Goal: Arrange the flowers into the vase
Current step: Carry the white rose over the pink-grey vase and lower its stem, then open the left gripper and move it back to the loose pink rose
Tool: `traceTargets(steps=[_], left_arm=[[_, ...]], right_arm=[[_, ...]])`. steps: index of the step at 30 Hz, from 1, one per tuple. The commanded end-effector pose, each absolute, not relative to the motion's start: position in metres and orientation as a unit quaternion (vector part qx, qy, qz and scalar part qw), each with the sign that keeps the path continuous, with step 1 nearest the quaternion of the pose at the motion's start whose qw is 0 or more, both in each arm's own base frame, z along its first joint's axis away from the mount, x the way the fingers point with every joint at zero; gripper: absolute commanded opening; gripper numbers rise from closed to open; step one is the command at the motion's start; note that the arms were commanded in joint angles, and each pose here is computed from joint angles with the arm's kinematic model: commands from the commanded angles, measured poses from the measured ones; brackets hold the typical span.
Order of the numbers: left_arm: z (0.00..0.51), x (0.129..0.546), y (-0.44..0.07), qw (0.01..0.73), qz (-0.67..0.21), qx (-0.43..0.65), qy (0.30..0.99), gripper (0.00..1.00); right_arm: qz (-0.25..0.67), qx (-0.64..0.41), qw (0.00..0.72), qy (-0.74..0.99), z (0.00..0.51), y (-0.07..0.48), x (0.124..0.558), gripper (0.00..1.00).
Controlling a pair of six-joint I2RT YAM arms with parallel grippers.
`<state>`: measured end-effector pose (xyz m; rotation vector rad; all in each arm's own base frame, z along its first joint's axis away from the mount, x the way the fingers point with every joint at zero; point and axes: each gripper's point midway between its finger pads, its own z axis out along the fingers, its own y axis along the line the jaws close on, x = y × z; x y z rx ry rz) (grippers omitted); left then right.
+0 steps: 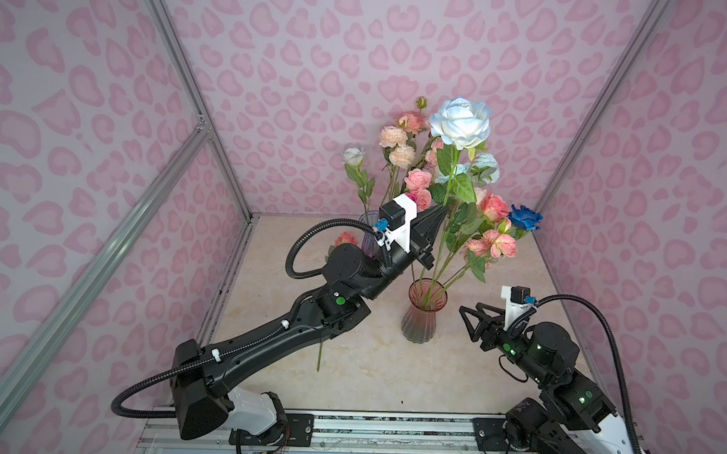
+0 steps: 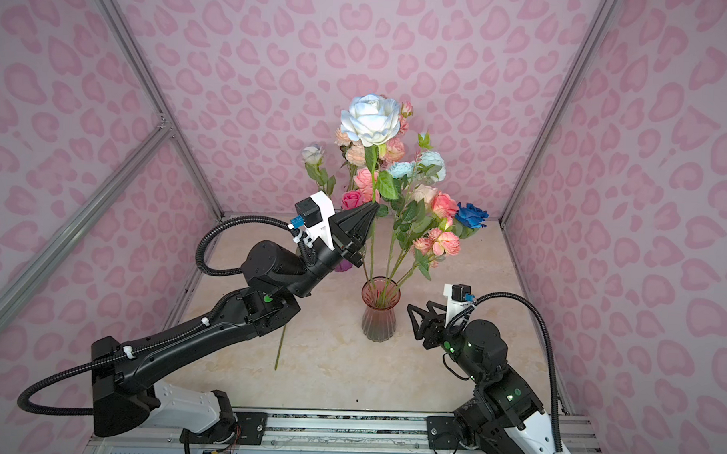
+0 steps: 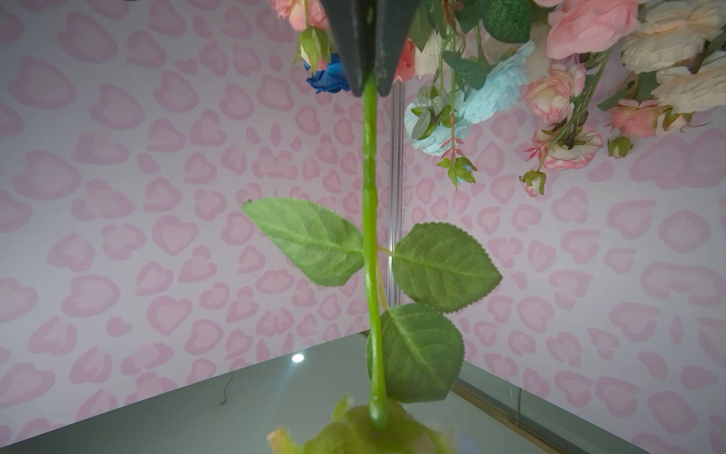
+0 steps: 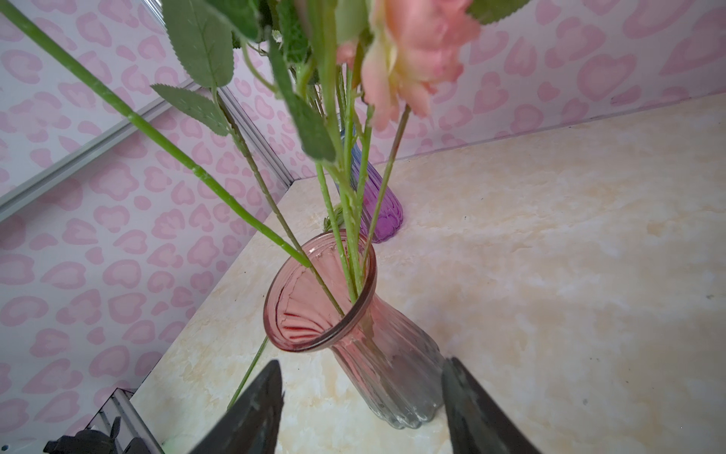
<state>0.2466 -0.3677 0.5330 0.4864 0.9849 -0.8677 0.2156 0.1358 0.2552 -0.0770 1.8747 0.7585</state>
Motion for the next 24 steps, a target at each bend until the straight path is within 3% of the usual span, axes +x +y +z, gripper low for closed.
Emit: traceTargets(steps=[1,14,24], left_arm=[[0.539,0.249,-0.369,0.775,-0.401,0.213,0.439,0.03],[0.447,0.266,-0.386,0.708,-0.4,0.203,0.545,0.03],[0.421,0.276,-0.377,0.695,-0.36,0.191,0.592,0.35]], right_arm=[[0.312,-0.038,0.531,0.787,0.253,0.136,0.217,0.65],[0.308,-0.031,0.527,0.791,0.244,0.134,0.218,0.65],[0.311,-0.029,0.527,0.79,0.247,0.136,0.221,0.65]])
